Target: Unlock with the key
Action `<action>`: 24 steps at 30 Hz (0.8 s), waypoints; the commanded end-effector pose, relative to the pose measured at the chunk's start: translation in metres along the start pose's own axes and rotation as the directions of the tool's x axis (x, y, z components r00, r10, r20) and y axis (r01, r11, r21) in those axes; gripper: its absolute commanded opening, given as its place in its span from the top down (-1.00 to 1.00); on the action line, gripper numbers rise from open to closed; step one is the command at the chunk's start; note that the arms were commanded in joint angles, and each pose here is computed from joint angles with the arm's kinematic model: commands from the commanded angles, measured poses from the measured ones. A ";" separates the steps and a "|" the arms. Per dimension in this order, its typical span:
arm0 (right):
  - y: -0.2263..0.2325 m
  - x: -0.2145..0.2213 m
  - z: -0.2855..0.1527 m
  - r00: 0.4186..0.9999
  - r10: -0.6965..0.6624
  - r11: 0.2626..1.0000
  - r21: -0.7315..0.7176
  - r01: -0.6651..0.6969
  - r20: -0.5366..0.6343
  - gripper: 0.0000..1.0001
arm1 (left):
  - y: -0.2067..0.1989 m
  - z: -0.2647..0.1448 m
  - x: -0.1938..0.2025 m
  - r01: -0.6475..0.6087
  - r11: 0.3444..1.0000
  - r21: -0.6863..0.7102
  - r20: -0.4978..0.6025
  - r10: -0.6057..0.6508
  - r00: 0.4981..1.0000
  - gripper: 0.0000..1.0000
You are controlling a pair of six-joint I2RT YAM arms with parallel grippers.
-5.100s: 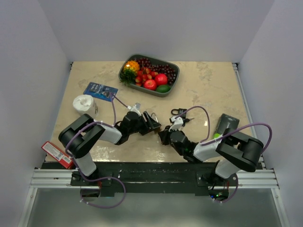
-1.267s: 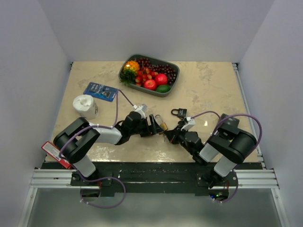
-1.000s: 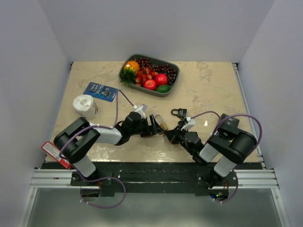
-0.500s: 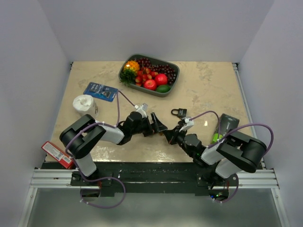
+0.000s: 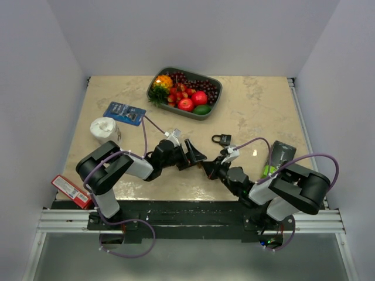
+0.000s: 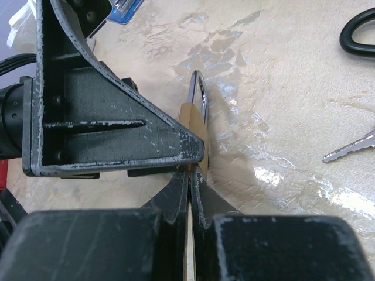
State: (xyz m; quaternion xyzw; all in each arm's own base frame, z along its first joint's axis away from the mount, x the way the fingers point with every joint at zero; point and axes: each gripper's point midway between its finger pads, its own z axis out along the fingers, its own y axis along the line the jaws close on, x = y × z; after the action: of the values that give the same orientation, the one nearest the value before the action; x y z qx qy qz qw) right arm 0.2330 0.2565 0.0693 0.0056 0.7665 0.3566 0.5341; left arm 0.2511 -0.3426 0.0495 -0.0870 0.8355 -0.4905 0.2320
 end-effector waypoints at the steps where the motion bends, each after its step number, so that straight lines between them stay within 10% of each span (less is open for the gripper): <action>1: 0.030 -0.029 0.005 0.994 0.041 0.996 -0.078 -0.033 0.102 1.00 | 0.034 -0.002 0.021 0.069 0.993 -0.096 -0.055 -0.074 0.996 -0.87; 17: 0.027 -0.007 0.001 0.999 0.014 0.998 -0.065 -0.011 0.043 1.00 | 0.025 0.008 0.002 0.097 0.993 -0.067 0.000 -0.097 0.995 -0.36; 24: 0.023 0.001 0.003 1.000 0.014 0.998 -0.058 -0.013 0.025 1.00 | 0.017 0.011 -0.006 0.104 0.993 -0.048 0.021 -0.103 0.994 0.24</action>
State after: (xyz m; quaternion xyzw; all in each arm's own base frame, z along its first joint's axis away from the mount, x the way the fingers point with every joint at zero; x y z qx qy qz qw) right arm 0.2281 0.2588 0.0646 0.0012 0.7689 0.3443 0.5387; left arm 0.2586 -0.3423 0.0451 -0.1274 0.8288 -0.5003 0.2158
